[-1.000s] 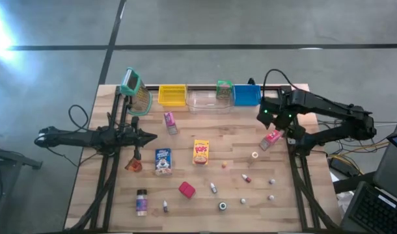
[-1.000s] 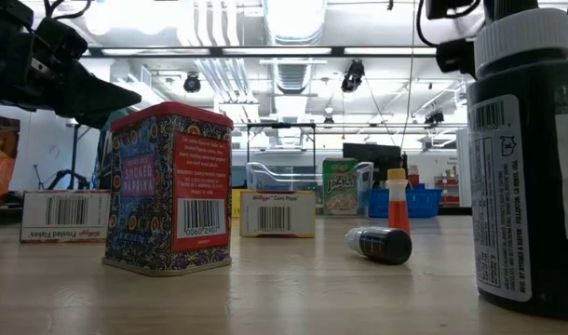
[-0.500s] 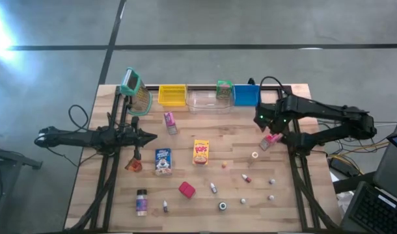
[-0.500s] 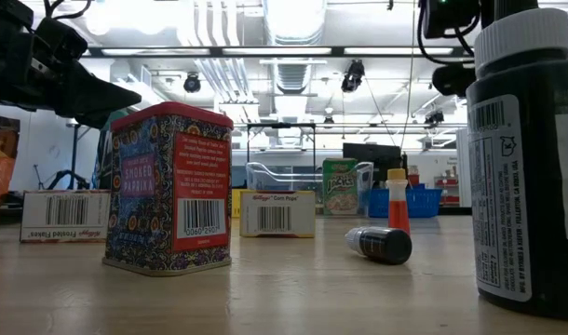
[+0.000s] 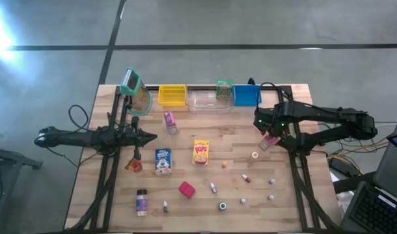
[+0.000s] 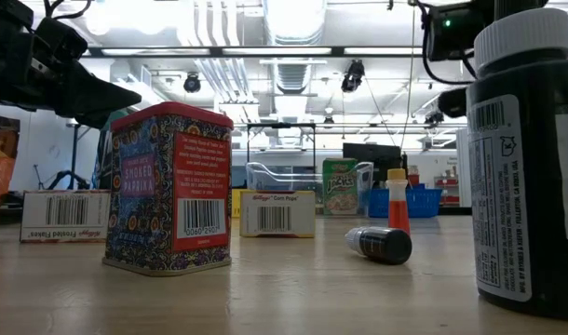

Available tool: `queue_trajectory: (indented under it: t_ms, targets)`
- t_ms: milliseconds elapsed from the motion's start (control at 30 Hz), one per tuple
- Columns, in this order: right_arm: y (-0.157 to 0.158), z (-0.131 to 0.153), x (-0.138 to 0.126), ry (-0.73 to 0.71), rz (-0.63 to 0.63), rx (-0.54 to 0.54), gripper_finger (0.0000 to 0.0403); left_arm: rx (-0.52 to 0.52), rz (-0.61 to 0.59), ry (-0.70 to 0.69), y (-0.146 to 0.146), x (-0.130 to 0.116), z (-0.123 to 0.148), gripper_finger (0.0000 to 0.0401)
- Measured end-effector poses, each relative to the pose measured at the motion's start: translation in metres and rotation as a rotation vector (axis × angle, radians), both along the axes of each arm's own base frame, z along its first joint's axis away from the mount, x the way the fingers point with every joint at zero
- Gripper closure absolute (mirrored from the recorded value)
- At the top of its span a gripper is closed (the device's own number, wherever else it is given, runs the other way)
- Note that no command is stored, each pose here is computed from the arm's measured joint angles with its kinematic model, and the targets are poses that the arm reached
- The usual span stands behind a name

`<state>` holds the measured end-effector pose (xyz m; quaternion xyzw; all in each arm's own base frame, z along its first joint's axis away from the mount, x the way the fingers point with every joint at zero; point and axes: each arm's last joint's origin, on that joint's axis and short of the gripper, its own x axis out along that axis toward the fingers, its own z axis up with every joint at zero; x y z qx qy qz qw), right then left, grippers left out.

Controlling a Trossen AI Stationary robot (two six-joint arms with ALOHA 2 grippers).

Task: Pick & Place Kitchen Items
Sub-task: Put the red cereal box into the transparent bin

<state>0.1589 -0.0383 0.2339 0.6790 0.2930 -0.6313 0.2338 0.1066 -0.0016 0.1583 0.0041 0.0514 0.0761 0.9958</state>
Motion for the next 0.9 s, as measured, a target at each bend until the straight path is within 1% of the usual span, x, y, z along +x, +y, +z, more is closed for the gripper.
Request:
queue_trajectory:
  t_ms: [267, 533, 733, 900]
  targets:
    - [0.001, -0.028, -0.006, 0.034, -0.026, 0.008, 0.0113, 0.0, 0.0, 0.0, 0.0, 0.0, 0.0, 0.0378]
    - [0.001, -0.043, -0.012, 0.059, -0.046, 0.013, 0.0128, 0.0, 0.0, 0.0, 0.0, 0.0, 0.0, 0.0378]
    - [-0.001, -0.057, -0.014, 0.035, -0.041, 0.004, 0.014, 0.0, 0.0, 0.0, 0.0, 0.0, 0.0, 0.0378]
    - [-0.002, -0.06, -0.014, 0.029, -0.023, -0.01, 0.0156, 0.0, 0.0, 0.0, 0.0, 0.0, 0.0, 0.0378]
